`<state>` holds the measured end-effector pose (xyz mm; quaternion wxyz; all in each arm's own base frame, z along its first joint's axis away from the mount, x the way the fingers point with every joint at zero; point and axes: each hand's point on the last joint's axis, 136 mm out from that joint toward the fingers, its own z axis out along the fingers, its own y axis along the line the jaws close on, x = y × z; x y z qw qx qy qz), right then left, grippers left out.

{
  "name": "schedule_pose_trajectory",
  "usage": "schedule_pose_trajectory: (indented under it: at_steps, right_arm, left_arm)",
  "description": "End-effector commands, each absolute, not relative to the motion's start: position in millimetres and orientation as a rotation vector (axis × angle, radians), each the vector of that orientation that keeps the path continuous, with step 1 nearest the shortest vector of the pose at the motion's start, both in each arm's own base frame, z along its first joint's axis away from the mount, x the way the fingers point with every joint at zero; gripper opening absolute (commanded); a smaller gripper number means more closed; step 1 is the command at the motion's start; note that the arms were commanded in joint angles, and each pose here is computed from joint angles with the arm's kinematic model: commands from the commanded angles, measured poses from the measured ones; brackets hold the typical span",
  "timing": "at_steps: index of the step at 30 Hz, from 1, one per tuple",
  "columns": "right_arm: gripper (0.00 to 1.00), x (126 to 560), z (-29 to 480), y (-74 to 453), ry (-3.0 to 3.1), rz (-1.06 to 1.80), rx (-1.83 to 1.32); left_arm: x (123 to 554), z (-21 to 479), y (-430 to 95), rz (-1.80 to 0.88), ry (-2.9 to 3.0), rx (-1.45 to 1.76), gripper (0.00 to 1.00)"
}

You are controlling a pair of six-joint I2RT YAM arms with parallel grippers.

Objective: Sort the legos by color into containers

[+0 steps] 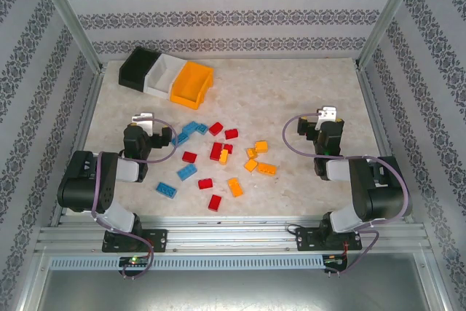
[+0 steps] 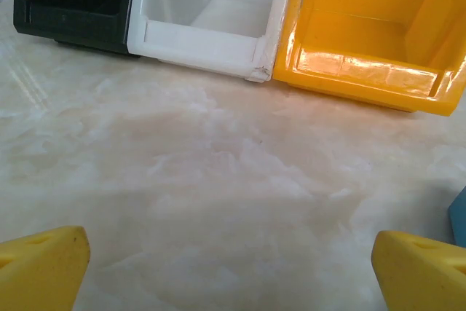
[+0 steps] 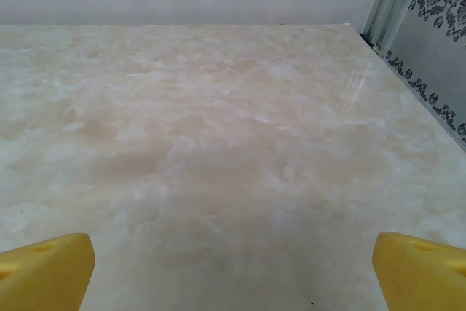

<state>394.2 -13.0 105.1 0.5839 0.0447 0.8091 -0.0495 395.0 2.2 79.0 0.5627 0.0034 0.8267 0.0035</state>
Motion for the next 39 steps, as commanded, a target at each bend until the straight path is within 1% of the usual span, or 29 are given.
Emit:
schedule_pose_trajectory:
  at_steps: [1,32,39]
  right_arm:
    - [0.98,393.7,106.9,-14.9,1.867,-0.113,0.131]
    - [0.98,394.1,105.1,-15.7,1.878,-0.081,0.131]
    - [0.98,397.2,110.9,-11.6,1.886,-0.068,0.105]
  left_arm:
    - [399.4,87.8,0.4,0.008,1.913,0.026,1.00]
    - [400.7,86.2,8.7,0.038,1.928,-0.025,1.00]
    - [399.1,94.0,17.7,0.077,1.914,-0.079,1.00]
